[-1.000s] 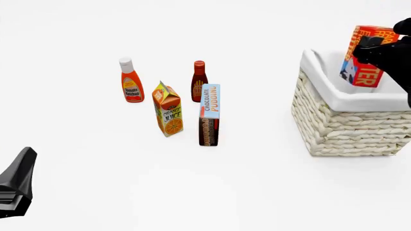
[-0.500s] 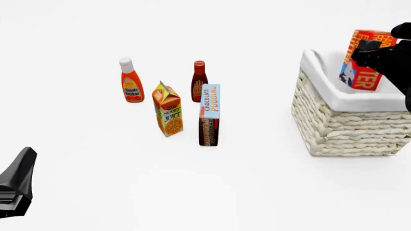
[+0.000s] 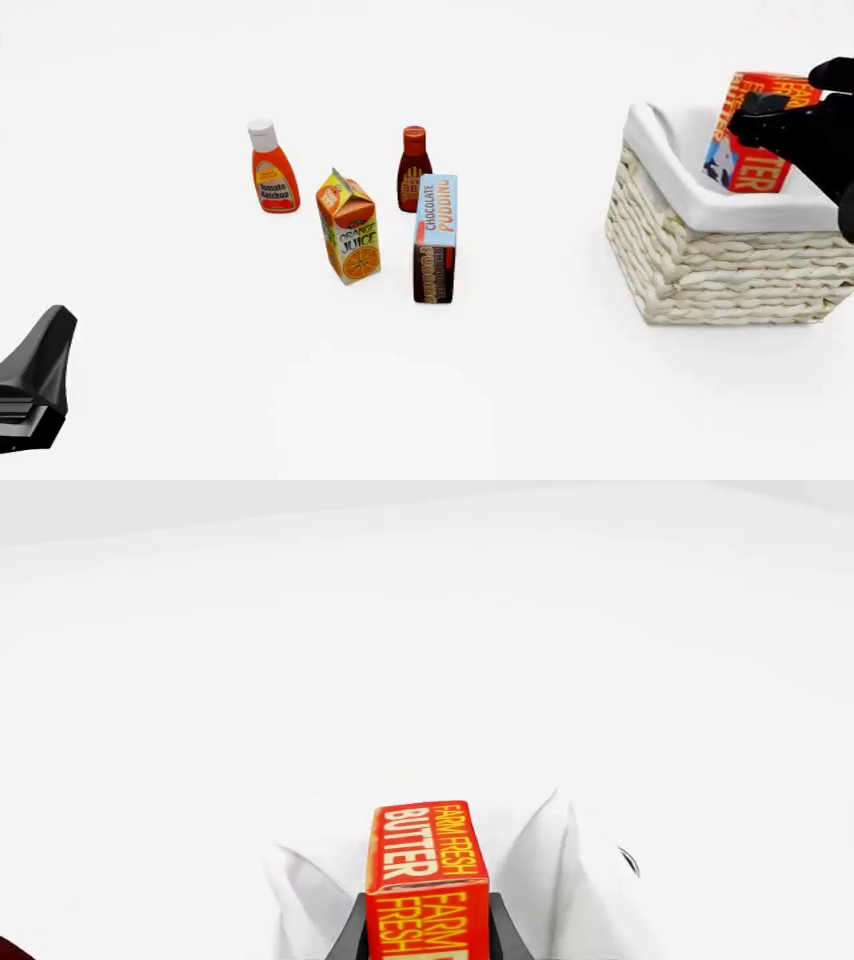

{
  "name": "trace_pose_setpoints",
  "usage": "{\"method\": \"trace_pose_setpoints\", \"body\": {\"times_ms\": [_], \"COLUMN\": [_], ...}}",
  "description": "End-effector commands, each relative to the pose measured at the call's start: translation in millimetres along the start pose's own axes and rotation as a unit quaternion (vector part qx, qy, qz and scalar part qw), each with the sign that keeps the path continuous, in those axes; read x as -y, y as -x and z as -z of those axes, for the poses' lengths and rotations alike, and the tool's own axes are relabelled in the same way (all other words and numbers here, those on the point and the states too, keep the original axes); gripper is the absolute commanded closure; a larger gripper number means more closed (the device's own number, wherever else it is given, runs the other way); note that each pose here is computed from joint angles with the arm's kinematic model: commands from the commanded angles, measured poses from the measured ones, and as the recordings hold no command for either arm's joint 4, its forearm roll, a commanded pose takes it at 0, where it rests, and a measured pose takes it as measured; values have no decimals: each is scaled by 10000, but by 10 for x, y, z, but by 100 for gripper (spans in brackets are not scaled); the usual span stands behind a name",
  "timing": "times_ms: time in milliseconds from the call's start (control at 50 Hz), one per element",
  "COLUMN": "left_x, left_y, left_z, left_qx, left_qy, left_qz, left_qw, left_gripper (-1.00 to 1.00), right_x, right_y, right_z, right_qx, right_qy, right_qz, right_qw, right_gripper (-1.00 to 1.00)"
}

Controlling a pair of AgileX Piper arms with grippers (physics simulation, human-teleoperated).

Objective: Pick the butter and place it in the basket.

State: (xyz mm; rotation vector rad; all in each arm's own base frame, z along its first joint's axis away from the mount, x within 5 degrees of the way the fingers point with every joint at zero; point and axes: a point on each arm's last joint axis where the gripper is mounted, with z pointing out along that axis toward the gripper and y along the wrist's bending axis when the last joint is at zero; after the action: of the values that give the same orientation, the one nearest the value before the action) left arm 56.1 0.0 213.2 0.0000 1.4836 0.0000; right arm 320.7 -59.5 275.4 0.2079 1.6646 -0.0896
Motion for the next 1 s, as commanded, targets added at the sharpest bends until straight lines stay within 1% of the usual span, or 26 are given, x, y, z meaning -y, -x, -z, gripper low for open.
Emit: {"method": "trace_pose_setpoints", "body": {"times_ms": [20,500,520,1000], "left_x": [0,0,0,0], "left_y": [0,0,0,0], "left_z": [0,0,0,0], "left_qx": [0,0,0,0], "left_qy": [0,0,0,0], "left_qz": [0,0,0,0], "left_qw": [10000,10000,10000,10000], "left_gripper": [-100,-100,-100,-100], "right_x": [12,30,32,37], "right_y": [52,1,-4,10], "right_z": [-1,-30,-34,-7], "right_qx": [130,70,67,89], "right_qy": [-13,-39,-42,-50], "right_qz": [-108,-81,-73,-124], "right_qw": [9999,9999,9999,9999], "right_gripper": [100,100,-100,-100]}}
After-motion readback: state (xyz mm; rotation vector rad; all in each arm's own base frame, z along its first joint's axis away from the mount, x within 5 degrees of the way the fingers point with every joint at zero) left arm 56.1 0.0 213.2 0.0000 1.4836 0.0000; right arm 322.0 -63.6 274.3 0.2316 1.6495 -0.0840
